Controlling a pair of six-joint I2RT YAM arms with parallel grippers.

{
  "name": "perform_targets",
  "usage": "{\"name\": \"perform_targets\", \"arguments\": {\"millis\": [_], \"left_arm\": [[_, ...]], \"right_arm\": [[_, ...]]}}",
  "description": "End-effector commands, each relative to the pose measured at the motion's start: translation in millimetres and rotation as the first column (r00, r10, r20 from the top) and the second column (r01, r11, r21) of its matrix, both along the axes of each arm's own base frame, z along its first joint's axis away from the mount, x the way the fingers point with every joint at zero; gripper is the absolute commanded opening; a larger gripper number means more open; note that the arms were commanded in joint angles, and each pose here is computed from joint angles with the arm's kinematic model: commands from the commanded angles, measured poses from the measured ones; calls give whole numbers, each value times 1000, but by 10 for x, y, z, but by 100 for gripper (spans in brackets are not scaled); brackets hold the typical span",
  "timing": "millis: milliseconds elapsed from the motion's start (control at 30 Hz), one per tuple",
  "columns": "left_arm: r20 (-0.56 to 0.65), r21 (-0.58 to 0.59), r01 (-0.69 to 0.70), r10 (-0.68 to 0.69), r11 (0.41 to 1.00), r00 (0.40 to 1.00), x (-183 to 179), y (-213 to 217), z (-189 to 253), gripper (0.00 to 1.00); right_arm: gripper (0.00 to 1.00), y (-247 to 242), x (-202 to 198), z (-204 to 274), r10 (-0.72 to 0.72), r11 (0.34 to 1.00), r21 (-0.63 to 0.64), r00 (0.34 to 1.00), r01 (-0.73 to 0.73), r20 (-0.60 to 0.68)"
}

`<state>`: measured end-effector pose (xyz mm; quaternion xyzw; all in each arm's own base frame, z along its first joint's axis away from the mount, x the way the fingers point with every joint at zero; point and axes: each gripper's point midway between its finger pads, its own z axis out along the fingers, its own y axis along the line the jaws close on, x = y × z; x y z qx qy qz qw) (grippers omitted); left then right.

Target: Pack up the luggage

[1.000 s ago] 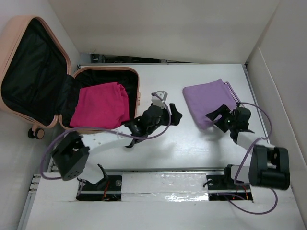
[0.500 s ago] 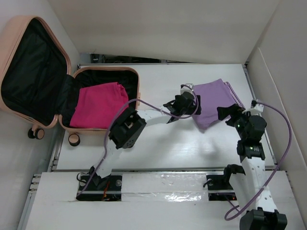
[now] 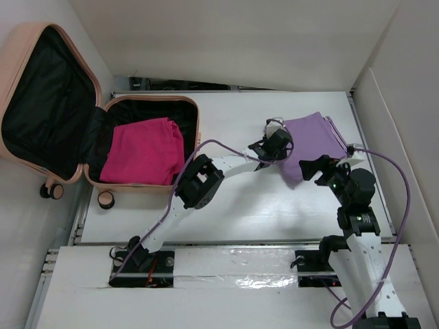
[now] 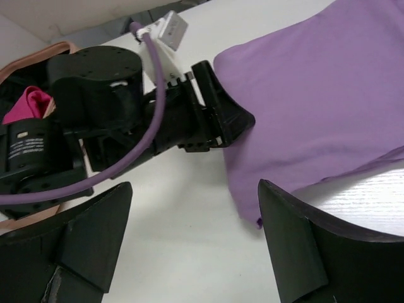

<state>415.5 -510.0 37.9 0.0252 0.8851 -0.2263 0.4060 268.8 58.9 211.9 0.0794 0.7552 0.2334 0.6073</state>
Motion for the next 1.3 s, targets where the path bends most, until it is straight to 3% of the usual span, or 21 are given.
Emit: {"name": "perform_targets", "arguments": {"millis": [0, 33, 100, 200, 367, 533, 633, 733, 833, 933, 967, 1000, 1167, 1267], "left_arm": [[-1, 4, -2, 2, 1000, 1000, -49, -80, -58, 31], [-2, -1, -22, 22, 1000, 1000, 44, 32, -54, 11], [19, -56, -11, 12, 998, 1000, 142, 53, 74, 0], [58, -77, 1, 3, 997, 998, 338, 284, 376, 0], [191, -94, 39, -21, 995, 981, 512, 826, 1345, 0], [290, -32, -22, 31, 999, 957, 613, 1716, 2184, 0], [288, 10, -110, 102, 994, 952, 614, 2316, 2325, 0], [334, -31, -170, 170, 985, 927, 377, 2898, 2720, 0], [281, -15, -294, 286, 956, 916, 236, 3642, 2486, 0], [249, -46, -436, 433, 899, 867, 137, 4390, 2385, 0], [189, -26, -451, 447, 892, 874, 50, 4533, 2082, 0], [164, -15, -521, 516, 853, 841, 14, 4870, 1965, 0], [47, 107, -673, 673, 731, 738, -348, 5650, 1196, 0], [23, 120, -729, 732, 674, 681, -407, 5881, 1087, 0]], "right_arm": [[86, 66, -29, 361, 28, 1000, -9, 995, -27, 94], [86, 103, -42, 398, 42, 999, -12, 994, -41, 104], [86, 119, -66, 474, 47, 999, -24, 991, -44, 127], [87, 92, -71, 501, 22, 999, -38, 991, -17, 129], [87, 192, -43, 435, 37, 999, -5, 989, -37, 144], [87, 275, 24, 426, 43, 998, 34, 984, -50, 174], [87, 291, 30, 395, 40, 999, 28, 985, -45, 170], [87, 292, 27, 387, 30, 999, 23, 985, -34, 173], [88, 280, 13, 380, 20, 1000, 17, 983, -24, 181], [89, 281, -1, 366, 17, 1000, 15, 983, -21, 184], [89, 268, 2, 367, 10, 1000, 15, 983, -13, 186], [89, 258, 2, 366, 6, 1000, 13, 982, -8, 188], [84, 333, 7, 299, 43, 999, 6, 983, -45, 180], [81, 366, 7, 254, 64, 998, -3, 984, -65, 166]]}}
